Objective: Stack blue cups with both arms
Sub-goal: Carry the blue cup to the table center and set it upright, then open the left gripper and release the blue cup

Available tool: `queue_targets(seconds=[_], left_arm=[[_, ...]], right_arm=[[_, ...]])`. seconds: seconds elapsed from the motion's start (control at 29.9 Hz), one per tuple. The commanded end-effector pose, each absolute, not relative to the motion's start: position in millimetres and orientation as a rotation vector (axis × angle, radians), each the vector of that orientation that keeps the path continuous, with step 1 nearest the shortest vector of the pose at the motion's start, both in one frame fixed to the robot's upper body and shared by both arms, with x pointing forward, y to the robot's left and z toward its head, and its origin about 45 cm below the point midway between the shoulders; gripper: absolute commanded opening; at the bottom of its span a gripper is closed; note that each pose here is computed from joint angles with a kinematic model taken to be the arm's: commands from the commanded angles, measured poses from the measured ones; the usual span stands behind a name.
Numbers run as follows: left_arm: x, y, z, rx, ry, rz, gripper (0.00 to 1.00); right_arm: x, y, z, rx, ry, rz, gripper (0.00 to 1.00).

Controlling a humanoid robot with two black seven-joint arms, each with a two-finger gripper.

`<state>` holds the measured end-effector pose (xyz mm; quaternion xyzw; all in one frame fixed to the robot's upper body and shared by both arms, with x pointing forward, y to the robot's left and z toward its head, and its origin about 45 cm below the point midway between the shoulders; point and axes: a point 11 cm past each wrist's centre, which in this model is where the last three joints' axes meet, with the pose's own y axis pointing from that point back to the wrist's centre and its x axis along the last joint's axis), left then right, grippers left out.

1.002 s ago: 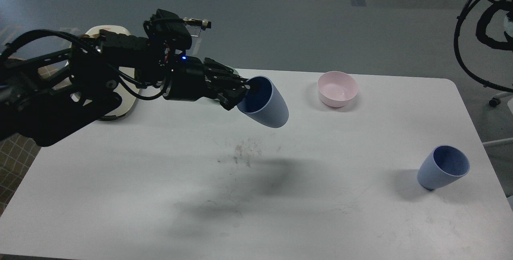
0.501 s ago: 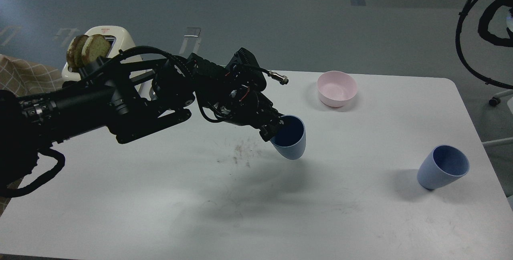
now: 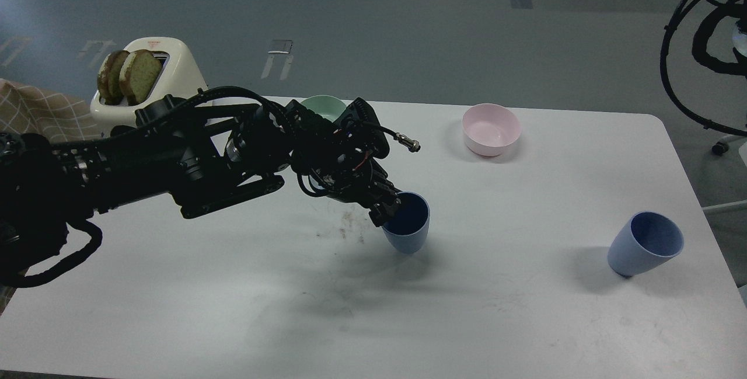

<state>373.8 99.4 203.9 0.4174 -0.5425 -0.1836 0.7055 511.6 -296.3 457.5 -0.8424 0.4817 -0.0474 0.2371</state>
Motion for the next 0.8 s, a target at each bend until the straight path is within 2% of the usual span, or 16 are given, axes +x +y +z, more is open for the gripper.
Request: queue_targets(seconds=[0.0, 0.2, 0.3, 0.33, 0.43, 0.47, 0.6, 0.7, 0.77], left_arm=[[373, 99, 204, 0.924, -1.205, -0.409, 0.00], [372, 101, 201, 0.925, -1.194, -0.410, 0.01], [372, 101, 202, 0.925, -1.193, -0.407, 0.17], [372, 101, 202, 0.925, -1.193, -0.407, 0.32], [373, 101, 203, 0.923, -1.196, -0.406, 0.50], [373, 100, 204, 0.920, -1.195, -0.408, 0.53], [374, 102, 206, 0.919, -1.195, -0.407, 0.82], [380, 109, 218, 0.921, -1.196, -0.377, 0.92], [384, 110, 228, 0.915, -1.196, -0.356, 0.94]], right_arm=[[511, -296, 457, -2.310, 1.319, -0.130, 1.00], [511, -297, 454, -2.312, 1.323, -0.122, 1.00], [511, -297, 451, -2.312, 1.327, -0.117, 1.00], [511, -297, 451, -2.312, 1.327, -0.117, 1.00], [511, -299, 451, -2.312, 1.332, -0.118, 1.00], [511, -299, 451, -2.312, 1.332, -0.118, 1.00], [510, -300, 449, -2.313, 1.335, -0.115, 1.00], [510, -302, 448, -2.312, 1.340, -0.115, 1.00], [510, -303, 448, -2.312, 1.341, -0.116, 1.00]])
